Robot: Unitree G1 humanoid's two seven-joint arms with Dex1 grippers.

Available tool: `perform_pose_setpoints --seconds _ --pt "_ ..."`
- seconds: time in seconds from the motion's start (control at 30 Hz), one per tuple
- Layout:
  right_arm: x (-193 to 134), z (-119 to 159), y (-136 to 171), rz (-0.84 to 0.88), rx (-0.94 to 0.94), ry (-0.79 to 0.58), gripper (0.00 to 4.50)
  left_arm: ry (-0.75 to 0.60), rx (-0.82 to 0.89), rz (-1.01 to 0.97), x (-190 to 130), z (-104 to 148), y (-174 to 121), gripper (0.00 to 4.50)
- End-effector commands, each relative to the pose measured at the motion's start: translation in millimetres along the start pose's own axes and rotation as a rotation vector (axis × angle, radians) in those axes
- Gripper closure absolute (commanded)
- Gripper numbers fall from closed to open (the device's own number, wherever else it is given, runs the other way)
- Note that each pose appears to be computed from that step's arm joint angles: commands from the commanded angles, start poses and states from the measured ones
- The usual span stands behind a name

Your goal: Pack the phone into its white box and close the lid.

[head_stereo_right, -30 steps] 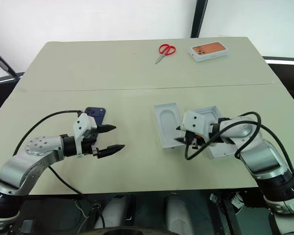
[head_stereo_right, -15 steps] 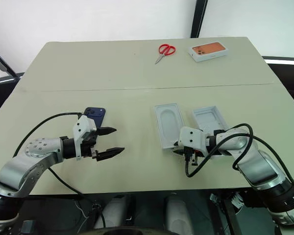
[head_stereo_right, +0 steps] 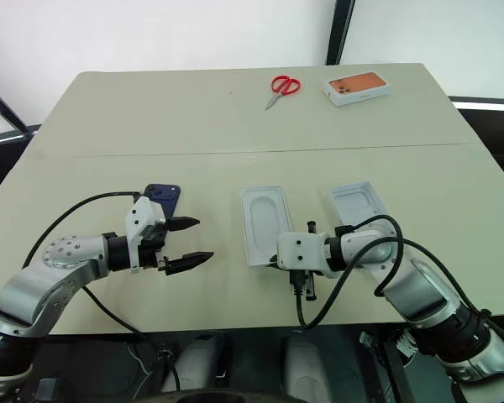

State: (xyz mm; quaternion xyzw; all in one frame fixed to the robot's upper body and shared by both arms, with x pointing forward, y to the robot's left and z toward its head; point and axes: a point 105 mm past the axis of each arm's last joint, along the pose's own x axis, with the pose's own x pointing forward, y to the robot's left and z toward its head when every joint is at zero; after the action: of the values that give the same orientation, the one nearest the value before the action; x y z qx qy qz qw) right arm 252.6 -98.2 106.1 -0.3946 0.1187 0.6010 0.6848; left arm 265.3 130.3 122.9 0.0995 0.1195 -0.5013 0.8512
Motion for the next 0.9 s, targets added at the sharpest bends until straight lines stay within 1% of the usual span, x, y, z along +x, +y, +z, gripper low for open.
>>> perform_pose_setpoints --seconds 0.03,0.1,0.2,0.23,0.27,0.4,0.47,0.53,0.57,0.67,0.73,0.8,0.9 --pt "-0.8 11.1 -2.7 -0.004 -0.028 -0.011 4.14 -0.016 0.031 0.021 -4.8 8.5 3.4 0.00" --pt "-0.4 15.4 -3.1 0.001 -0.007 -0.028 3.46 -0.017 0.028 0.025 -5.8 8.4 3.4 0.00" --pt "-2.1 26.6 -7.9 -0.024 0.000 -0.078 1.98 -0.025 0.015 0.055 -10.7 8.7 6.8 0.00" --pt "-3.1 29.5 -10.0 -0.035 0.004 -0.093 1.42 -0.028 0.012 0.065 -12.5 9.1 8.2 0.00" --pt "-5.6 33.8 -14.3 -0.050 0.018 -0.118 0.95 -0.047 -0.007 0.097 -17.0 11.5 13.7 0.00" --pt "-11.8 54.8 -37.3 -0.131 0.101 -0.245 0.95 -0.112 -0.121 0.244 -36.3 19.5 40.1 0.00" --pt "-6.2 65.1 -53.2 -0.185 0.114 -0.282 0.95 -0.147 -0.223 0.409 -53.3 19.9 68.3 0.00" --pt "4.8 71.8 -65.3 -0.215 0.149 -0.294 1.45 -0.189 -0.326 0.546 -69.9 18.5 91.0 0.00" --pt "14.0 73.9 -69.5 -0.219 0.160 -0.282 1.82 -0.212 -0.368 0.597 -77.2 19.6 99.3 0.00" --pt "39.5 76.4 -78.0 -0.237 0.136 -0.215 3.28 -0.245 -0.490 0.705 -92.0 18.2 116.0 0.00" --pt "57.6 84.5 -84.7 -0.259 0.125 -0.203 4.42 -0.217 -0.566 0.751 -97.6 10.2 122.2 0.00" --pt "73.3 91.4 -88.9 -0.276 0.137 -0.198 4.42 -0.172 -0.635 0.775 -100.4 1.2 124.9 0.00" --pt "95.1 94.6 -89.4 -0.293 0.097 -0.163 4.42 -0.062 -0.751 0.762 -99.4 -17.1 121.3 0.00"
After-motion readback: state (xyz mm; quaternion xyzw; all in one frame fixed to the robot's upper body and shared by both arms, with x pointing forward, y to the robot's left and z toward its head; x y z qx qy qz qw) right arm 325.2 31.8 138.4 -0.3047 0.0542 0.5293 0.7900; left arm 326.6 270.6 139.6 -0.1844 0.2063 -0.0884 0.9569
